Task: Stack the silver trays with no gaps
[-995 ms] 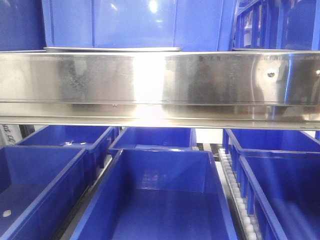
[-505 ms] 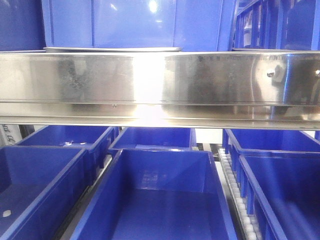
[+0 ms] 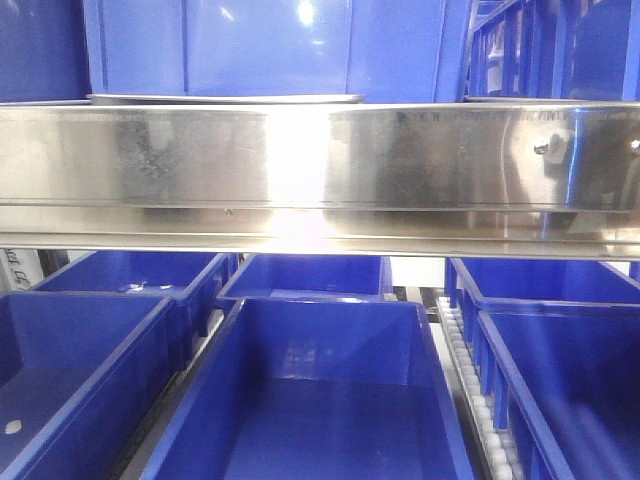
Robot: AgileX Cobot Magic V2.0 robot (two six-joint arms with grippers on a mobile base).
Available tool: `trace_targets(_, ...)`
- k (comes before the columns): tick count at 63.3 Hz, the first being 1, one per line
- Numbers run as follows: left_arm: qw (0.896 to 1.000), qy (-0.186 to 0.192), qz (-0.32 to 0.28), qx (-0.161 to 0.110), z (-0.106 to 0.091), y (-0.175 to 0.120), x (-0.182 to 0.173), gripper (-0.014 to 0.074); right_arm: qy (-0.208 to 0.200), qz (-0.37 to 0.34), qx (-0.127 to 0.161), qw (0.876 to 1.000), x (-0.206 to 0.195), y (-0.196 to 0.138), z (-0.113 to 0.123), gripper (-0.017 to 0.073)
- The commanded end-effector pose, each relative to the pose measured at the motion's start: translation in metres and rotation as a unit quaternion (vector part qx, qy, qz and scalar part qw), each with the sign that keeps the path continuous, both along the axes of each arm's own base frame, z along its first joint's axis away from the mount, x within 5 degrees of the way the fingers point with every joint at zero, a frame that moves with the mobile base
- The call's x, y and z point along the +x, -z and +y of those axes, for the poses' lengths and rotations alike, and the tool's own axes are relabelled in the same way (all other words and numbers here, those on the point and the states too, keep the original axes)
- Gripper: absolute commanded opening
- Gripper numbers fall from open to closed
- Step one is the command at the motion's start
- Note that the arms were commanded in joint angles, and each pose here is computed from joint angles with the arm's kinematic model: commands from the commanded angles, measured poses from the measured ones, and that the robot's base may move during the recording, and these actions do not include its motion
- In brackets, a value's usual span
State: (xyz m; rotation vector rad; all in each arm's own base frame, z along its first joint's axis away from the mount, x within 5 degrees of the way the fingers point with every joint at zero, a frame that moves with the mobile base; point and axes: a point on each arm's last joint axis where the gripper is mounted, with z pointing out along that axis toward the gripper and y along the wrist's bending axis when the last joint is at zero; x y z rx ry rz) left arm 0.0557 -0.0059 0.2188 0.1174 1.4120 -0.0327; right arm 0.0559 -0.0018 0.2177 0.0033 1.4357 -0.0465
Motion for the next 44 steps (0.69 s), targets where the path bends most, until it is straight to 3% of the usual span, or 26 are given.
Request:
trace_targets(1, 1.0, 0.004, -0.014, -0.004, -0.0003, -0.003, -0.001, 0.0011, -0.001, -0.019, -0.008, 1.0, -0.0008, -0.0033, 0.0003, -0.0071)
trace_targets(44, 1.0, 0.004, -0.014, -0.004, -0.0003, -0.003, -0.001, 0.0011, -0.003, -0.02, -0.001, 1.0, -0.0008, -0.0035, 0.0005, -0.0071)
